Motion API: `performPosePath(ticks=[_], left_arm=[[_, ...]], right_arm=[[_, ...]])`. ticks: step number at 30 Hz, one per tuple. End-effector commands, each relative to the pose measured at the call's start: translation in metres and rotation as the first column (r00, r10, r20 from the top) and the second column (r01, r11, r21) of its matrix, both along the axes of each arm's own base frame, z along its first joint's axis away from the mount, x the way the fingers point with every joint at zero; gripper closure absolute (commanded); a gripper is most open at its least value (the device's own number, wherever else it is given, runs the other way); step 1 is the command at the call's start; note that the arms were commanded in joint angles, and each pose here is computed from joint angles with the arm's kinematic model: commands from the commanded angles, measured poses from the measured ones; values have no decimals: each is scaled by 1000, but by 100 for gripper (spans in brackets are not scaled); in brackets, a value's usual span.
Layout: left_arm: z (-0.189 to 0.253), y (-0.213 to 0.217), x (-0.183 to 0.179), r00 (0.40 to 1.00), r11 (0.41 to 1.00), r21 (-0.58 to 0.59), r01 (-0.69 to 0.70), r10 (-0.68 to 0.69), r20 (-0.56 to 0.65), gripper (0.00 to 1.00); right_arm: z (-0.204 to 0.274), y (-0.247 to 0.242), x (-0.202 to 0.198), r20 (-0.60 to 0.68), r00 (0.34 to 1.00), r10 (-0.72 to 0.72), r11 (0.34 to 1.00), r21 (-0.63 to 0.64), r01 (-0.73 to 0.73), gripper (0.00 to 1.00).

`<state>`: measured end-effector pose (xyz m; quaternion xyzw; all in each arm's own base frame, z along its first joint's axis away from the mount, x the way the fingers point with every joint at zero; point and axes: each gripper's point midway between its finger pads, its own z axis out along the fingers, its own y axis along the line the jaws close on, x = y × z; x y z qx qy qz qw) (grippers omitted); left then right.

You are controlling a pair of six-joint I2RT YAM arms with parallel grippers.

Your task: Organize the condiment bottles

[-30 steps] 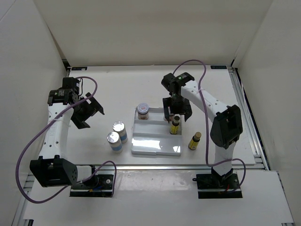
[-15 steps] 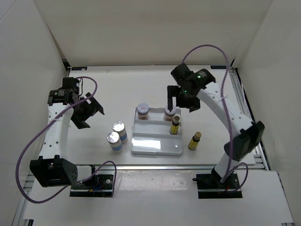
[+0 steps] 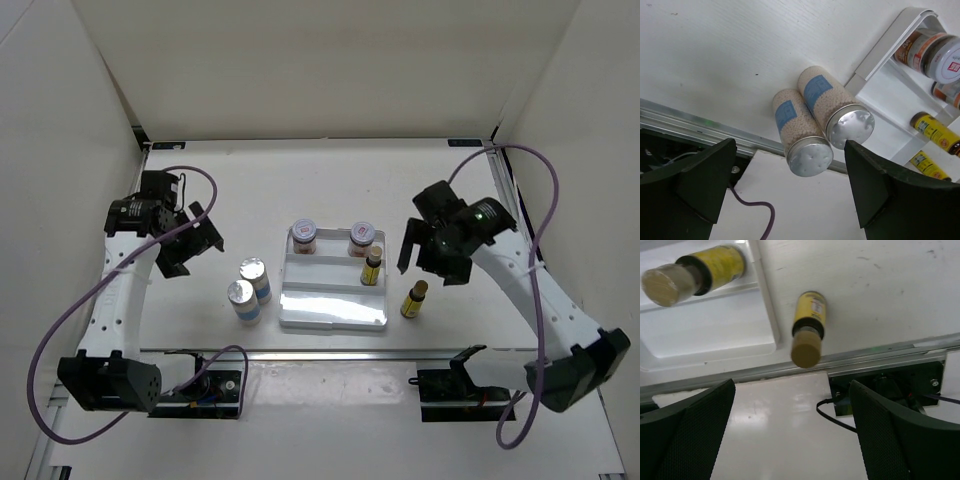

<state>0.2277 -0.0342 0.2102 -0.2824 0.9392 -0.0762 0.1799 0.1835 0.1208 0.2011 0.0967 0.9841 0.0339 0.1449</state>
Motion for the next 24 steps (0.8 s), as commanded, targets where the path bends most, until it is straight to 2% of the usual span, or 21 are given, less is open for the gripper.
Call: performPosePath(ticks=[1,6,10,13,18,24], left_arm=[[4,10,-16,999,996,76,46,-46,0,0],[28,21,-31,990,991,132,18,-35,133,0],[16,27,-56,987,985,172,26,-53,152,0],[18,29,-69,976,978,204,43,-85,199,0],[25,16,-79,947,973,192,129,-178,268,0],[31,7,-82,901,953,215,213,-276,333,0]], right_arm=[[4,-45,-38,6,992,-124,986,-110,124,2],[-22,-65,-39,85,983,-164,971,-162,176,1],[-36,-58,-33,208,963,-171,981,-56,186,1],[-42,-60,-31,265,934,-239,969,5,247,1],[-38,-67,-26,309,929,-204,972,-52,231,1],[-24,-66,-18,453,884,-116,990,-13,137,1]])
